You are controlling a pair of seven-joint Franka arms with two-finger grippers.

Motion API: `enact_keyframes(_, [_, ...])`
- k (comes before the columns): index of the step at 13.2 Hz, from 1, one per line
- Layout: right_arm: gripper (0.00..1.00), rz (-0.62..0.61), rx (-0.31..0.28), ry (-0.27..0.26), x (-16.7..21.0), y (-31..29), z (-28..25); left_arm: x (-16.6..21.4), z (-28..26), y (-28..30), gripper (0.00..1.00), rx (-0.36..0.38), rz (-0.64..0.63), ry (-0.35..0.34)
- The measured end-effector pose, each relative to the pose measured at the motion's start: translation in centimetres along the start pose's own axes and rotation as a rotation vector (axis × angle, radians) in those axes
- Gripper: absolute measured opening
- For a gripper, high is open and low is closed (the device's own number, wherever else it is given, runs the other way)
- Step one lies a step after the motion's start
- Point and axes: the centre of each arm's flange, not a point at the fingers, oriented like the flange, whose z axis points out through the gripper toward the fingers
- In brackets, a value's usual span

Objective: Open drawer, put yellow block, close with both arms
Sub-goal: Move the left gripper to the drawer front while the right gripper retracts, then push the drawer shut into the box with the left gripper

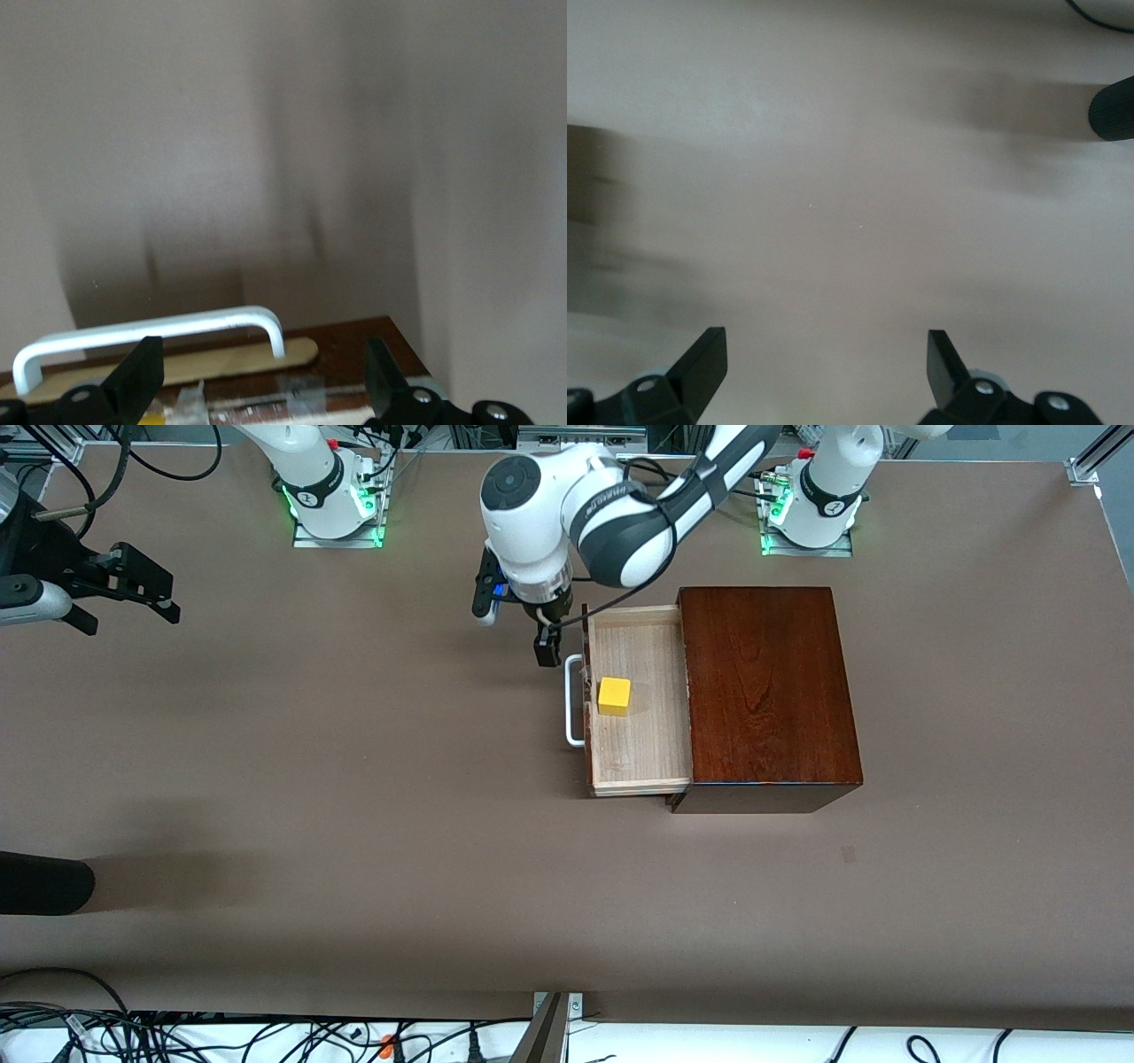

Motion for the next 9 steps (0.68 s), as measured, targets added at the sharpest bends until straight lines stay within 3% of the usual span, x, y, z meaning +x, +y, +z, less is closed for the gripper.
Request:
enact_keyframes(6, [1.0, 0.006, -0.003, 0.001, -1.0, 4.0, -1.1, -0.3, 3.6, -2.2, 1.0, 0.059, 0.013, -0.017])
enact_keyframes(9, [1.0, -0.007, 0.0, -0.02, -0.9, 3.8, -0.6, -3.0, 3.5, -5.2, 1.0, 0.07, -0.037, -0.021])
